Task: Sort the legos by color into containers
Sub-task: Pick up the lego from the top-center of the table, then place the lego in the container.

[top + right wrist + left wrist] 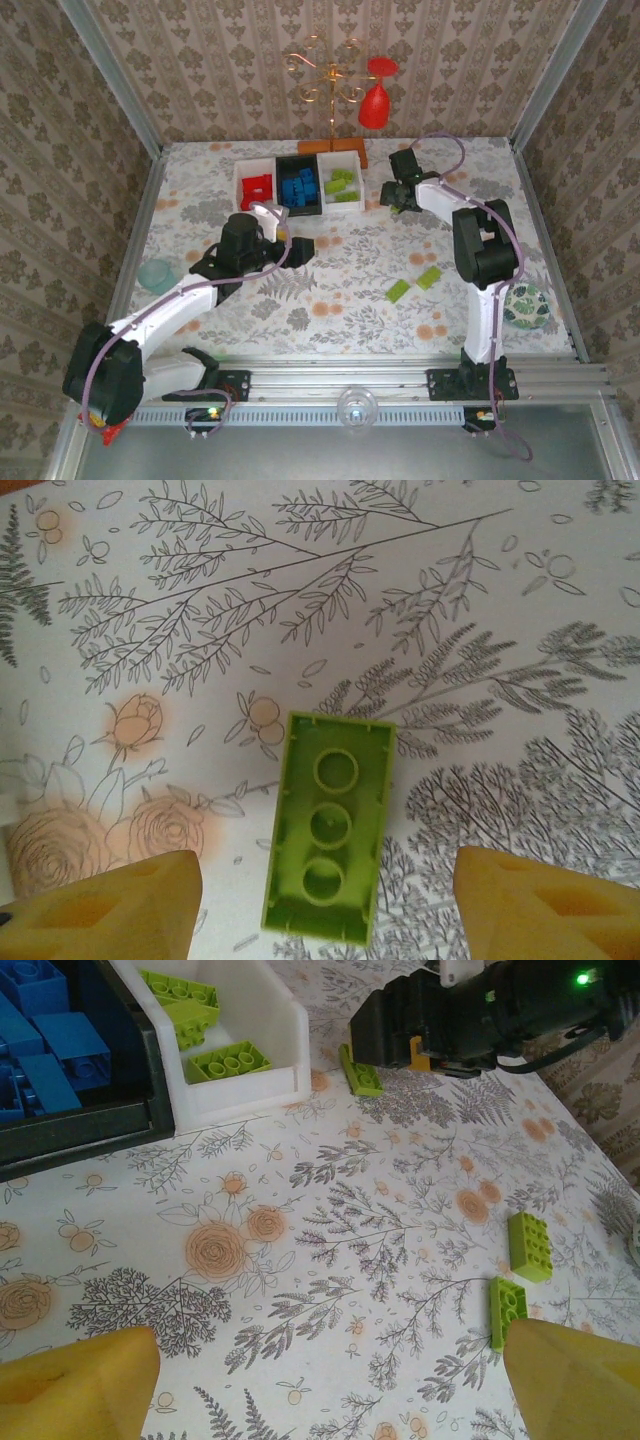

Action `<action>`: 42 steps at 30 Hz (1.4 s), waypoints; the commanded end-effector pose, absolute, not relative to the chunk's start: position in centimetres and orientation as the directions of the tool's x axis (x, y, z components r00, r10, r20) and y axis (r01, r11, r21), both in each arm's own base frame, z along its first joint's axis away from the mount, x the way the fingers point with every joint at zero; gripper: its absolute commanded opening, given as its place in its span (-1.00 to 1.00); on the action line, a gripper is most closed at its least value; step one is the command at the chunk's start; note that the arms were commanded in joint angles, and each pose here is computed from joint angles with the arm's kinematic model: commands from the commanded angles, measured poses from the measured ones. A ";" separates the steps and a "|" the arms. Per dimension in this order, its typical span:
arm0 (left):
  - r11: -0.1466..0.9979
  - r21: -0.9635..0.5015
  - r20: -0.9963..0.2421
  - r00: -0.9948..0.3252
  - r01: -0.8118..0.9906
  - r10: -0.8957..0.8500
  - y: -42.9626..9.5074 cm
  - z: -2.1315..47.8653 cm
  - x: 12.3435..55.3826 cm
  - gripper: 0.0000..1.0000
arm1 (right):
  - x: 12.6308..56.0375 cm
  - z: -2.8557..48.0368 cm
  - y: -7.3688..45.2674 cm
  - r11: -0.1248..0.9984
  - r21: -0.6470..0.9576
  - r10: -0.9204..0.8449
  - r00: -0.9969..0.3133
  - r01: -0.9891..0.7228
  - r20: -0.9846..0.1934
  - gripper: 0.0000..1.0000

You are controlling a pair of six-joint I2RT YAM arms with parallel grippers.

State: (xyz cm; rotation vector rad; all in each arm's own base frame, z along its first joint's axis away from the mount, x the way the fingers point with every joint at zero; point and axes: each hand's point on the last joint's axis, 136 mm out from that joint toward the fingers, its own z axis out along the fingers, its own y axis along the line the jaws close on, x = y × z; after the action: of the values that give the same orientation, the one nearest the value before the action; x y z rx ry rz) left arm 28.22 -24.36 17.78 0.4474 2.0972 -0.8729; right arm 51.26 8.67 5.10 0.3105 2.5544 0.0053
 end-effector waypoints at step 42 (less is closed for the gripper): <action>0.731 -0.416 -0.819 -0.573 0.542 -0.042 -22.8 19.4 29.1 0.81 | 54.8 13.6 24.3 0.930 0.334 0.124 -0.730 -0.150 -0.672 -0.15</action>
State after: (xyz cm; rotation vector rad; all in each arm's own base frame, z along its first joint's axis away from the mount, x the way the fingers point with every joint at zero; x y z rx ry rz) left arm 29.02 -23.23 18.79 0.4004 2.0663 -0.8316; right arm 54.58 24.29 14.07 -0.0109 2.3020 0.4815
